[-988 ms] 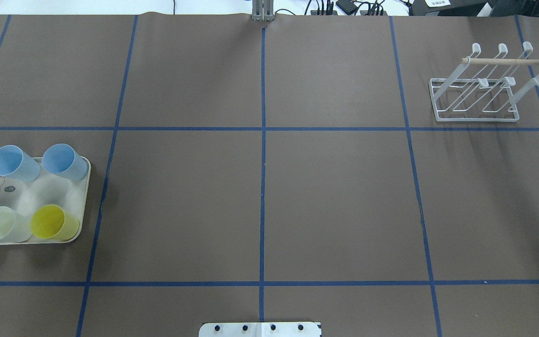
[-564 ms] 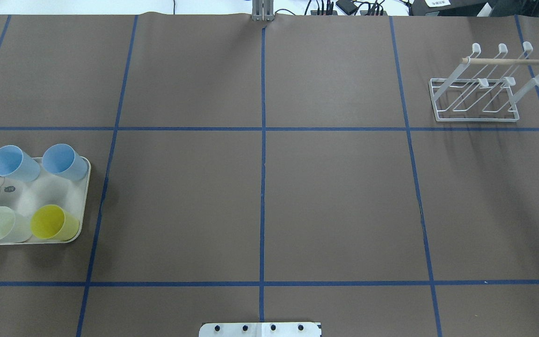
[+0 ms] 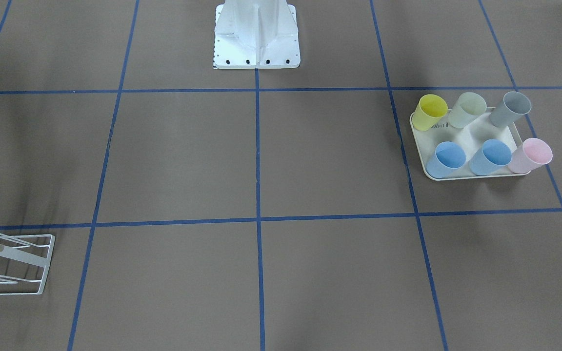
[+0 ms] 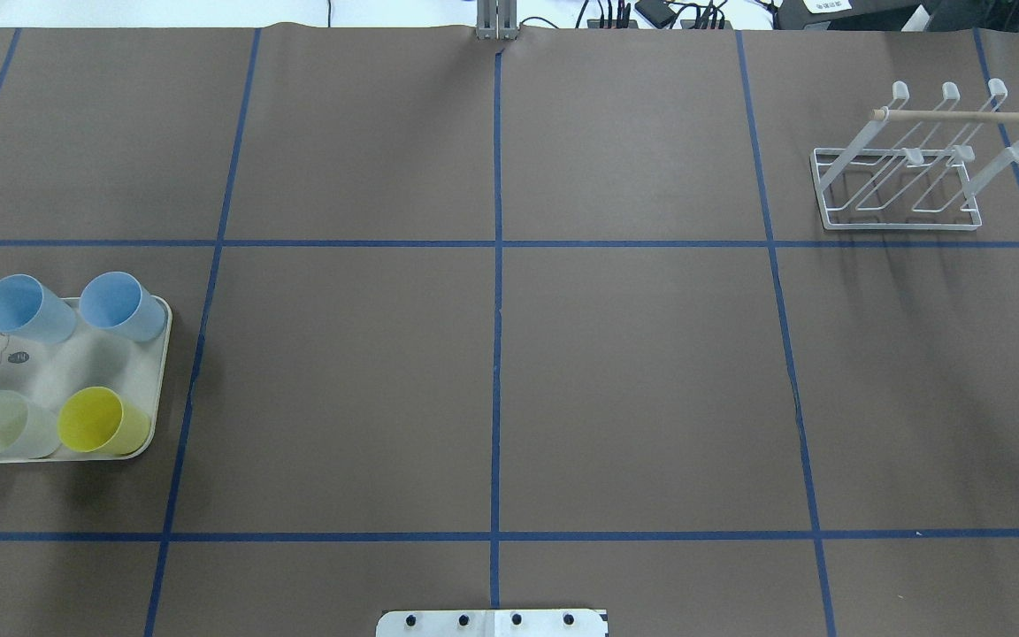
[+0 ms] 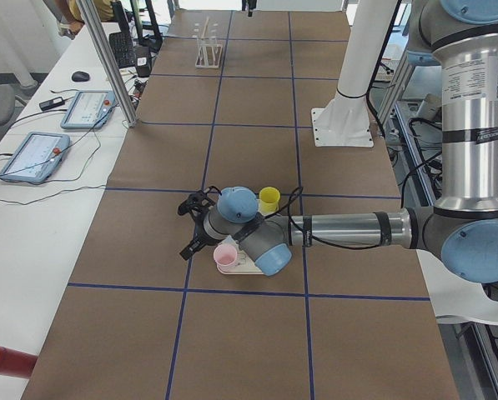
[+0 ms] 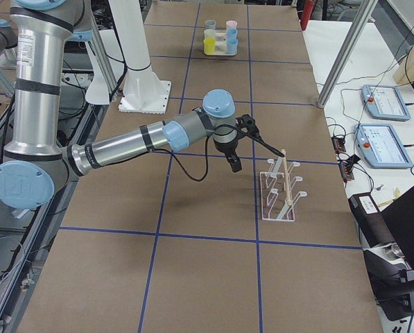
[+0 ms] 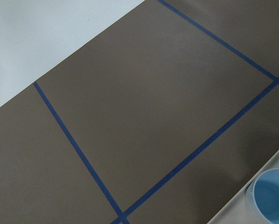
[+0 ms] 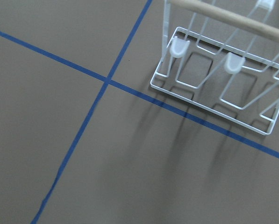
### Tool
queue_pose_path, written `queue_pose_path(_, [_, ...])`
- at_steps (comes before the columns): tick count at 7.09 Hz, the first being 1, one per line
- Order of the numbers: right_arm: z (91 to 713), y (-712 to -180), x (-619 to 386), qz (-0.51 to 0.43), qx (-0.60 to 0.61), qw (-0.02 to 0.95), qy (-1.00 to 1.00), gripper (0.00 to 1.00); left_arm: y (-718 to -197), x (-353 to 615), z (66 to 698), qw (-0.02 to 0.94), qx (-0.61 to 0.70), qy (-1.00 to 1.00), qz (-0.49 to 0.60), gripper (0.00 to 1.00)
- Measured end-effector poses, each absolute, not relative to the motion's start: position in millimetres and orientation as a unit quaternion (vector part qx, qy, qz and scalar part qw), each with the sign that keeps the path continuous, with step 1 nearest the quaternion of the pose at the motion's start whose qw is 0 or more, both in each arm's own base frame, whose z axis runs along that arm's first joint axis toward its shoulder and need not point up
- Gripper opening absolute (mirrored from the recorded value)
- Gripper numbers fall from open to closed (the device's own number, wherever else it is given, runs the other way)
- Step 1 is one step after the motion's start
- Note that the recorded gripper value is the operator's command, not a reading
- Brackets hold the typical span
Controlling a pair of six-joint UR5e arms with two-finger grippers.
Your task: Transfer IKEA cup to right arm and place on rack
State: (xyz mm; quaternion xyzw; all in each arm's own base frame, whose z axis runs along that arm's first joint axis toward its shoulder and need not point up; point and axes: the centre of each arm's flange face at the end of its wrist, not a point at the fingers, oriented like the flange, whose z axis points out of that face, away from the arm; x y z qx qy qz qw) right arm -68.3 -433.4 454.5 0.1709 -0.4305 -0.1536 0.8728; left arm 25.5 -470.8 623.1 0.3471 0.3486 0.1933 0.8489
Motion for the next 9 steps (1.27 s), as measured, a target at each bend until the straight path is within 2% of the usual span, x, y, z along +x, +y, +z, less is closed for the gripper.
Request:
queue_pose_path(3, [450,-431,-81,-0.151,0.169,0.868,-0.441,0.99,-459,69,662,0.849,0.341,0.354,0.193,1.0])
queue_pose_path(4, [449,-431,-81,-0.151,0.169,0.868,-0.442,0.99,-456,76,669,0.849,0.336,0.357,0.198,0.97])
queue_pose_path(6, [449,-431,-81,-0.151,0.17,0.868,-0.441,0.99,-451,84,680,0.846,0.335,0.361,0.205,0.45])
queue_pose_path(7, [449,-431,-81,-0.151,0.171,0.868,-0.441,0.99,-450,85,682,0.845,0.334,0.362,0.206,0.38])
queue_pose_path(9, [448,-432,-81,-0.151,0.172,0.868,-0.44,0.99,-448,90,685,0.844,0.33,0.366,0.212,0.38])
